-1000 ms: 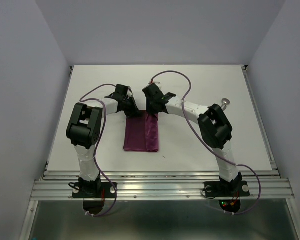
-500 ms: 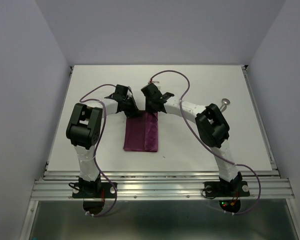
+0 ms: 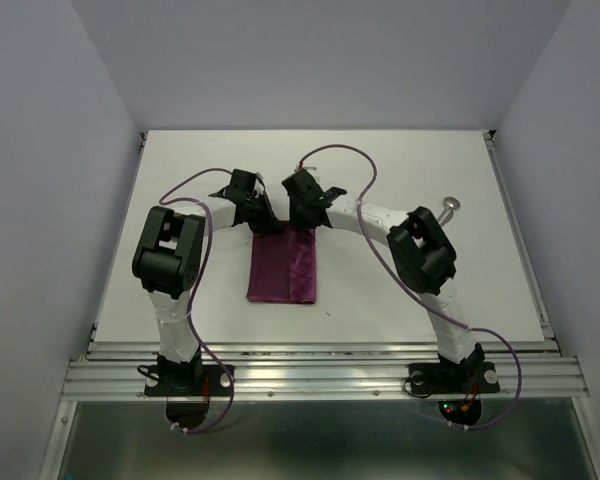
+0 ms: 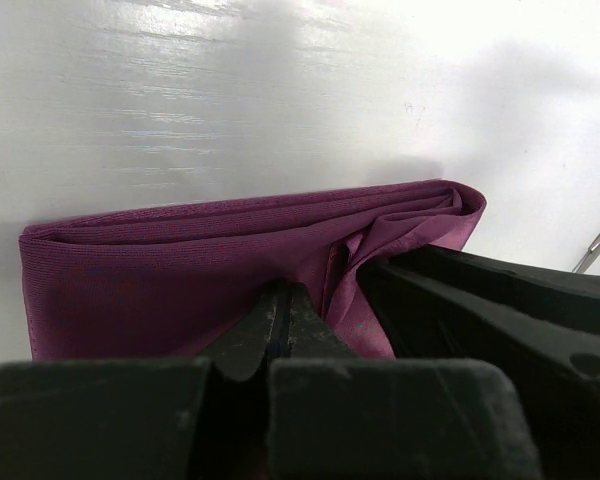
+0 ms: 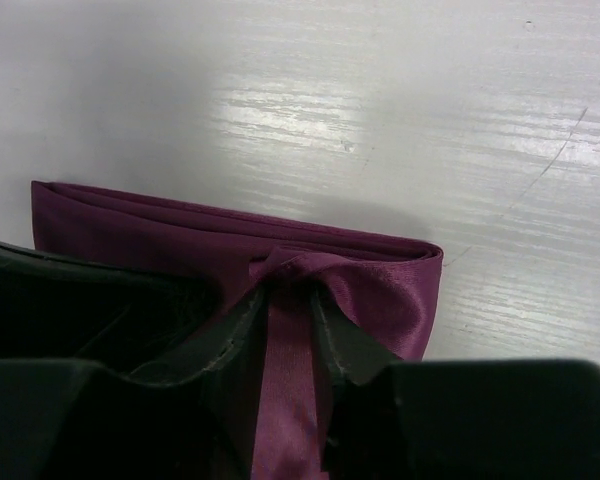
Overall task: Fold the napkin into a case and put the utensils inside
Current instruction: Fold the lower triangle-folded napkin at the center of the board.
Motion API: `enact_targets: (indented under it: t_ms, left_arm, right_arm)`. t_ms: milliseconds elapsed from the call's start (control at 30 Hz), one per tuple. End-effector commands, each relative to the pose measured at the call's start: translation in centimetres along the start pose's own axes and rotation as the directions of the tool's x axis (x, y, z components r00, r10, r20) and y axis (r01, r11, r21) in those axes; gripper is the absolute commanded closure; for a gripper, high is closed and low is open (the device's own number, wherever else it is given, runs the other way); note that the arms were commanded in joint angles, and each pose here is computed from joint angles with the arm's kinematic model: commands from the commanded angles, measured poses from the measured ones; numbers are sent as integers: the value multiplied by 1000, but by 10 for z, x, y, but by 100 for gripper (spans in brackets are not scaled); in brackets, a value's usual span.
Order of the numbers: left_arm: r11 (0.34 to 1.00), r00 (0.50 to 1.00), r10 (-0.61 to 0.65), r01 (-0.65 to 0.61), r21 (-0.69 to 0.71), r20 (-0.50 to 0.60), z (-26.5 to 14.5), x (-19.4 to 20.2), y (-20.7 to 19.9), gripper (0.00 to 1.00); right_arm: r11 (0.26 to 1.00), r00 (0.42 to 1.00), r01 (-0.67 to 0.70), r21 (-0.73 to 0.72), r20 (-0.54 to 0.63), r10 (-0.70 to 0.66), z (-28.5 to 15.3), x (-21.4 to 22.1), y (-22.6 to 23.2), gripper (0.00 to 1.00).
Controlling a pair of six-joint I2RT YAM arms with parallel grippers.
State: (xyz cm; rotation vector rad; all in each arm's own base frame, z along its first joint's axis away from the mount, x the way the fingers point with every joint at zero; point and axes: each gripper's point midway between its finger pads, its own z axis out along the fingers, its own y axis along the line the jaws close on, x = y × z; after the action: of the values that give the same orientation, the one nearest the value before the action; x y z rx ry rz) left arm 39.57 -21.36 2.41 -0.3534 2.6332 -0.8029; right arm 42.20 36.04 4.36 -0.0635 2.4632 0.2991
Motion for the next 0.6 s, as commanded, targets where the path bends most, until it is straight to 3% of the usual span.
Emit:
enact_targets:
  t_ms: [0, 133, 567]
  left_arm:
    - [998, 999, 2, -4, -64, -32, -3, 13, 15, 100]
    - [998, 999, 0, -3, -67, -32, -2, 13, 16, 100]
    - [998, 999, -7, 4, -69, -39, 0, 16, 18, 100]
  right_arm:
    - [997, 996, -11, -82, 86, 19, -39, -34, 19, 66]
    - [995, 999, -1, -102, 53, 7, -51, -20, 18, 57]
    - [995, 999, 31, -93, -26, -33, -73, 45, 20, 56]
